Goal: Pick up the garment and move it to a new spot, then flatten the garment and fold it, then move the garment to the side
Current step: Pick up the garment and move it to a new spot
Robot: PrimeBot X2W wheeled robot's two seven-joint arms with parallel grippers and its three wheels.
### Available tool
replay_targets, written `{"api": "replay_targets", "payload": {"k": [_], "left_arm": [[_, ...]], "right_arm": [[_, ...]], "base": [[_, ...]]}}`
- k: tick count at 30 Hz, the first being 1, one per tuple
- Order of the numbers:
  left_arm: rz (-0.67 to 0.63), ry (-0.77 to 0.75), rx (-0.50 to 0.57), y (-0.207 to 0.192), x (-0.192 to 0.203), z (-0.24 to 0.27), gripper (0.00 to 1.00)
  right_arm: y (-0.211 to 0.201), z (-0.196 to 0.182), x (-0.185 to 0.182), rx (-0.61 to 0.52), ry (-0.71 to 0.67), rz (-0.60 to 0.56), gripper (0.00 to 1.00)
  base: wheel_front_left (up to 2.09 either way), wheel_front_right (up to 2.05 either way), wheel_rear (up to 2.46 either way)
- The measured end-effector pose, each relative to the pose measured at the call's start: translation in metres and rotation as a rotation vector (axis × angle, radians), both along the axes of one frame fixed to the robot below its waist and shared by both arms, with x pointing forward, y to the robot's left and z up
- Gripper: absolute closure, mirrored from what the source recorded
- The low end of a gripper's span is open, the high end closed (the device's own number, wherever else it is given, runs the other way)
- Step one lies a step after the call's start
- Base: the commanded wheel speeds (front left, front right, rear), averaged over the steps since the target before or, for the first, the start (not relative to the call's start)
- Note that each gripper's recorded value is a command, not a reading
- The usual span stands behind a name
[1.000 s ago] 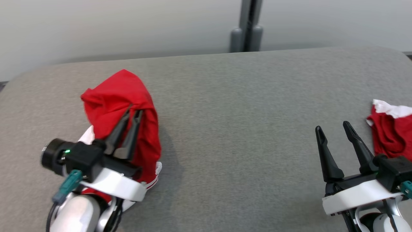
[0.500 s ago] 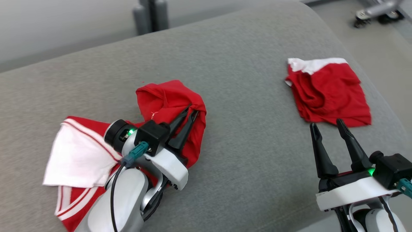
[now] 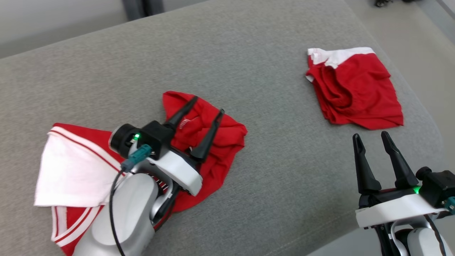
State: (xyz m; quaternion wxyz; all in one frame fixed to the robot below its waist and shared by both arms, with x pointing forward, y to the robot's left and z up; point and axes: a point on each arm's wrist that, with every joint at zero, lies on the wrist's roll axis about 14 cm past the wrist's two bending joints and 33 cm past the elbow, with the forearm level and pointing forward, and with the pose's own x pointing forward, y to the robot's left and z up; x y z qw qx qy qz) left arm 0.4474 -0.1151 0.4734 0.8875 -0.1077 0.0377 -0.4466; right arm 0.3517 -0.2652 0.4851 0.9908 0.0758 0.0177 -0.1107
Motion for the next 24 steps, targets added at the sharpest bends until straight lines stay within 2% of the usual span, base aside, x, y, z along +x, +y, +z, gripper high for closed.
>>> {"api": "replay_targets", "payload": {"k": [5, 11, 19, 24], "left_arm": [[0.201, -0.030, 0.002, 0.057, 0.024, 0.011, 0.00], [0.465, -0.043, 0.009, 0.144, 0.038, 0.020, 0.00], [0.760, -0.063, 0.038, 0.255, 0.022, 0.032, 0.00], [0.878, -0.076, 0.071, 0.306, -0.003, 0.037, 0.00]], "right_arm": [[0.013, 0.005, 0.016, -0.016, -0.018, 0.053, 0.00], [0.035, 0.010, 0.036, -0.024, -0.033, 0.131, 0.00], [0.064, 0.015, 0.050, -0.033, -0.040, 0.222, 0.00], [0.076, 0.018, 0.051, -0.041, -0.038, 0.258, 0.00]], "base": [[0.00, 0.00, 0.00], [0.00, 0.00, 0.00], [0.00, 0.00, 0.00], [0.00, 0.00, 0.00]]}}
